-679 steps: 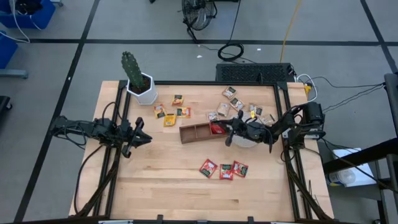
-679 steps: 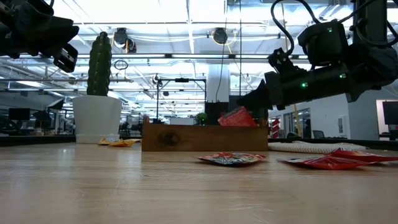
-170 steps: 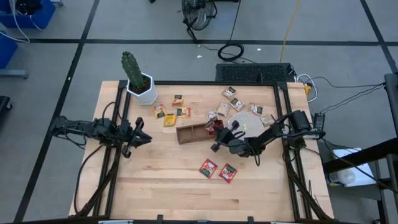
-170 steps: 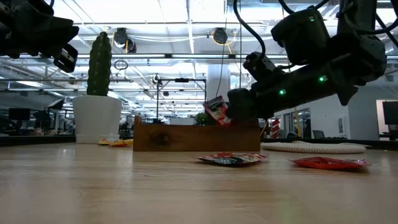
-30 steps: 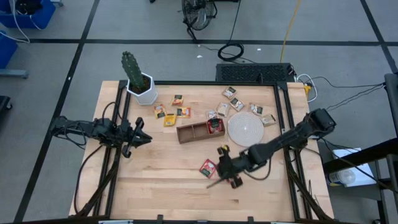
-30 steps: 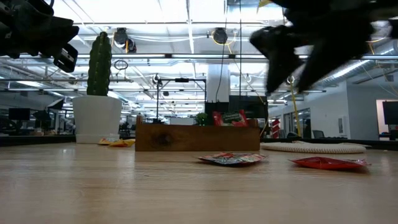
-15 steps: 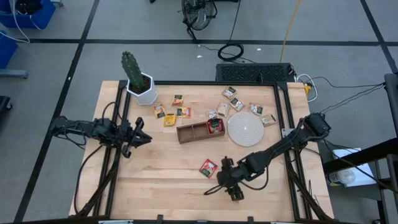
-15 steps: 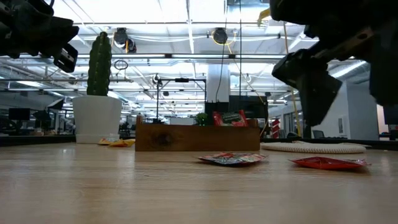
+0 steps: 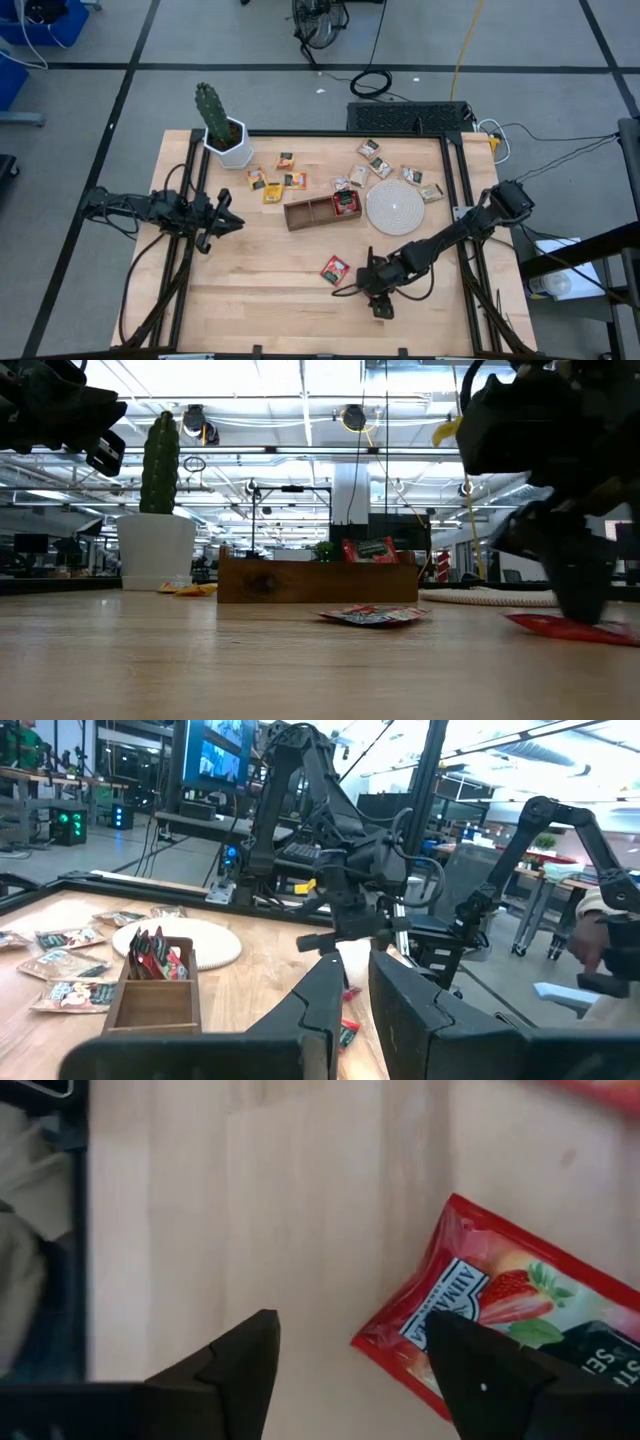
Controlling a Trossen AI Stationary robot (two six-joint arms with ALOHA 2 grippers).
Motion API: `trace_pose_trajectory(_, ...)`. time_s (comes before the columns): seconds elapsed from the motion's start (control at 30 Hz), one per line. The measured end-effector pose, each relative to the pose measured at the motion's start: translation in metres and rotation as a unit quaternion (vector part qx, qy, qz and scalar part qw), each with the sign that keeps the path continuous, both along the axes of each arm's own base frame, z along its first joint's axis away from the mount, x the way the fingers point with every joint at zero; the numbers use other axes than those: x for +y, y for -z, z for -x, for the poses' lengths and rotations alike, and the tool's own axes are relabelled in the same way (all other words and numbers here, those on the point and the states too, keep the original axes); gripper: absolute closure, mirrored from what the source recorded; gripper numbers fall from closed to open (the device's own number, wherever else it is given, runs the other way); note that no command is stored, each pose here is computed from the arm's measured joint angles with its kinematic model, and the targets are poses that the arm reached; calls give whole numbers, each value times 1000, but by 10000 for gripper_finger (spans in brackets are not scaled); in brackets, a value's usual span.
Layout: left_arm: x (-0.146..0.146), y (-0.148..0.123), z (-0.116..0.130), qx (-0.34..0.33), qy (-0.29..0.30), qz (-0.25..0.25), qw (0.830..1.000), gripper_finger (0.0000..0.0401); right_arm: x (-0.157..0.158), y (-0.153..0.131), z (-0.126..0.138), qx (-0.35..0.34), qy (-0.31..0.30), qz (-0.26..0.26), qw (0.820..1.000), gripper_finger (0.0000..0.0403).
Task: Pick & Place Tea
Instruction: Put the red tea bag into the right section of the wooden organizer
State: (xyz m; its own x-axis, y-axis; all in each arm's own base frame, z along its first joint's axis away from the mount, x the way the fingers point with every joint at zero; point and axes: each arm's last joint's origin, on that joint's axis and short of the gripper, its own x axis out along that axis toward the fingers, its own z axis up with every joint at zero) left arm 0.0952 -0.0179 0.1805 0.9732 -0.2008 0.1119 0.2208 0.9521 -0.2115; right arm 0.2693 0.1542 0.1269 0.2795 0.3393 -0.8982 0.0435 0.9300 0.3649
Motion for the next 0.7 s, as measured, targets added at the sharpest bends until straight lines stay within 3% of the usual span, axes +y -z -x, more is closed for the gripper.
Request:
trace_pose_trajectory(0.3, 0, 0, 0, 0, 0, 0, 1000, 343, -21, -14, 24, 108, 31, 37, 993, 199)
trace_pose_trajectory(0.43, 0, 0, 0, 0, 0, 0, 1000, 343, -34, -18, 31, 130, 62, 96, 985, 214)
trace_pose_trajectory(0.6, 0, 0, 0, 0, 0, 0, 1000, 343, -50, -20, 47, 192, 113, 186, 957, 235)
trace_pose_trajectory(0.7, 0, 0, 0, 0, 0, 0, 1000, 343, -55, -21, 55, 239, 168, 206, 934, 245)
